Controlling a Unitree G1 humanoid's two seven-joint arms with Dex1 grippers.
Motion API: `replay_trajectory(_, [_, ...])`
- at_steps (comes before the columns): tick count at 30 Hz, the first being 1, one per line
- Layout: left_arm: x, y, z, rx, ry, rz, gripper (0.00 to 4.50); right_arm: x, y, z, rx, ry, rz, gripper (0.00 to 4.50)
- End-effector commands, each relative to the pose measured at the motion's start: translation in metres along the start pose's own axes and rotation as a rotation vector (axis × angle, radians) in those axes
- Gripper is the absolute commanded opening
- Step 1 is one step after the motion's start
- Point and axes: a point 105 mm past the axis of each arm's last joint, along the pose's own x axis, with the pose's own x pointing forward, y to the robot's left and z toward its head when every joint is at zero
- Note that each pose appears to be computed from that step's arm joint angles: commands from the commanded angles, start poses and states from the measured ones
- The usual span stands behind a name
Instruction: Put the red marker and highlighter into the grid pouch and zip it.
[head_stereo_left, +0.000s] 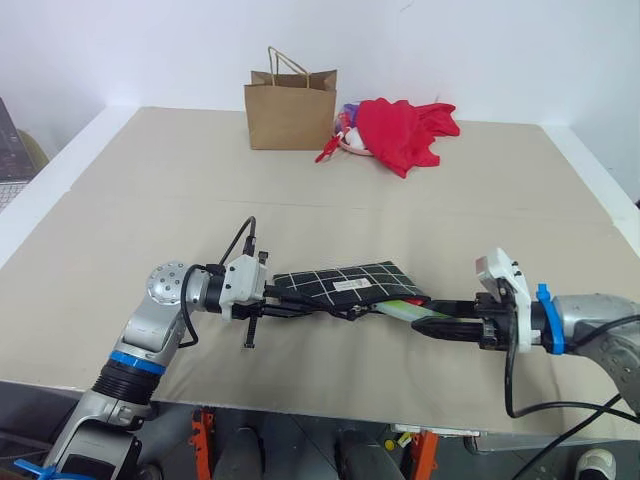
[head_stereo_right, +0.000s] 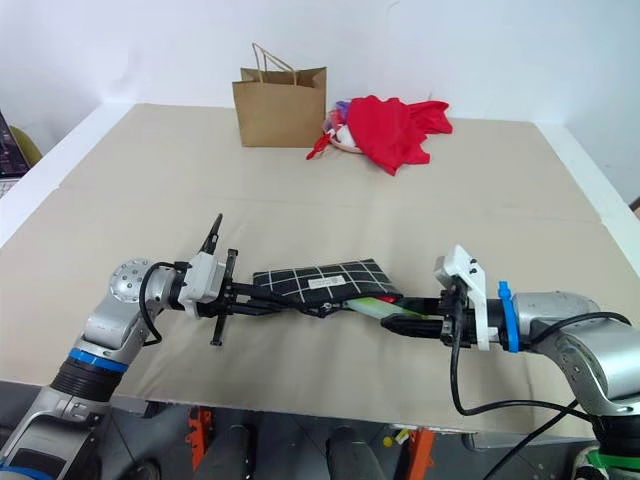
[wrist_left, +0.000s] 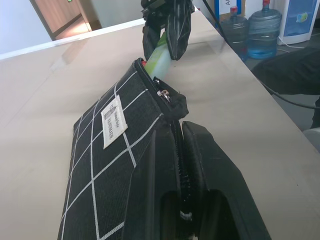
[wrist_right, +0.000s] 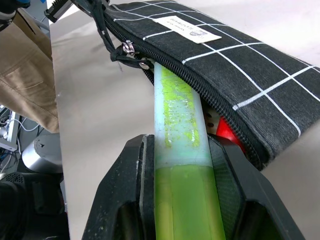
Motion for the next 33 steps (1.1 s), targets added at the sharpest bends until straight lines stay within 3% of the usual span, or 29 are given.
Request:
replay_trajectory(1, [0.001,0.002,0.011,0.048,-0.025,-0.003,0.0,0.006,0.004,0.01,-0.048,-0.015,0.03,1.12])
replay_trajectory(17, [0.005,0.0,0.011,0.04,-0.038,0.001,0.0,0.033,0.008,0.031,-0.101,-0.071,0.065,1.12])
replay_trajectory(24, [0.005,0.0,0.011,0.031,-0.039,0.007,0.0,0.032,0.011,0.035,-0.146,-0.089,0.076,4.34])
replay_trajectory(33, [-0.004,0.004,0.009,0.016,-0.012,0.039,0.0,-0.023,0.026,0.014,0.018,-0.074,0.135,4.43])
